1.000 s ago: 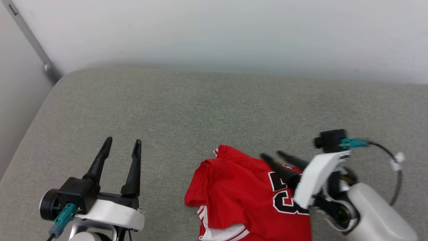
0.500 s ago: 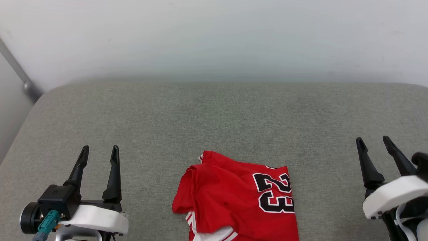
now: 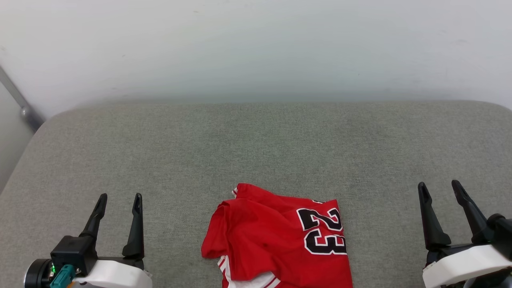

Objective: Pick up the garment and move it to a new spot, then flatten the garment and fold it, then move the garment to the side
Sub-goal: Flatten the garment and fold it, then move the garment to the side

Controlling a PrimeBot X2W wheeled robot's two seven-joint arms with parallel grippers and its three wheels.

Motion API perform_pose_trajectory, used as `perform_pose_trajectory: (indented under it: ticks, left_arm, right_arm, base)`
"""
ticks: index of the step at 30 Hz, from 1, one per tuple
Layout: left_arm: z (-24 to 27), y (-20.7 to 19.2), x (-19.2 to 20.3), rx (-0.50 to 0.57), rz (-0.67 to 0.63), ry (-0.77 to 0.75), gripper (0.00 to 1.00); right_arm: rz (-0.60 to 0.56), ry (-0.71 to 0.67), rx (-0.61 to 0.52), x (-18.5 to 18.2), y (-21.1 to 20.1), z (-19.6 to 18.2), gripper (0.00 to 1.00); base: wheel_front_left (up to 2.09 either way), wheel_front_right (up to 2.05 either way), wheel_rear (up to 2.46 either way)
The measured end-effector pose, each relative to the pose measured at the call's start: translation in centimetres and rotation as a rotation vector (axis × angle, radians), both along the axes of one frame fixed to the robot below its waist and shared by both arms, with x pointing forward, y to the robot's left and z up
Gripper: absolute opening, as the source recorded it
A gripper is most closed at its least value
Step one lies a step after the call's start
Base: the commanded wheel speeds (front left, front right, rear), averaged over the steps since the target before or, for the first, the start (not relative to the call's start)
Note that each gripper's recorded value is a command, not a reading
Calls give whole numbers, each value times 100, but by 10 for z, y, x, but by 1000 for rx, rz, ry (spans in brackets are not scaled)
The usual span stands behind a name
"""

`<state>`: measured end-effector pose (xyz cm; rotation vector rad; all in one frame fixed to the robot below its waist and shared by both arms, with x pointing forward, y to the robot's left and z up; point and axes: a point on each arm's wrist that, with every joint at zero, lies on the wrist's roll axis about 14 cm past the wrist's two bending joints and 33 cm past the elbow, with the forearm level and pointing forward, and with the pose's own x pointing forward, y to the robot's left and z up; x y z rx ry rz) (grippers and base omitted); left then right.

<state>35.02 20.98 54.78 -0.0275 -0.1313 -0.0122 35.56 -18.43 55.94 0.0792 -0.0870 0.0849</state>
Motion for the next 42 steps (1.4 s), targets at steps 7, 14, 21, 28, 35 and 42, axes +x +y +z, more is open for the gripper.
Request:
perform_pose_trajectory:
  ticks: [7,14,21,28,35,42]
  left_arm:
    - [-8,-4,-1,-4,-13,23,100]
    - [-11,-6,0,-8,-19,31,100]
    - [-5,-2,5,-11,-12,9,100]
    - [-1,6,4,-22,16,-10,100]
    - [-1,10,6,-46,33,-16,100]
    - [-7,16,14,-55,52,-3,100]
  right_arm:
    - [4,5,9,-1,3,-1,100]
    - [2,37,-3,0,3,-7,100]
    - [-102,283,102,-6,-40,-55,100]
    - [-183,673,253,-31,-83,-119,100]
    - [-111,1003,587,-50,-61,-166,100]
    - [161,1159,836,-28,12,-179,100]
  base:
    - [0,0,0]
    - [0,0,0]
    - [0,0,0]
    - [0,0,0]
    - [0,0,0]
    - [0,0,0]
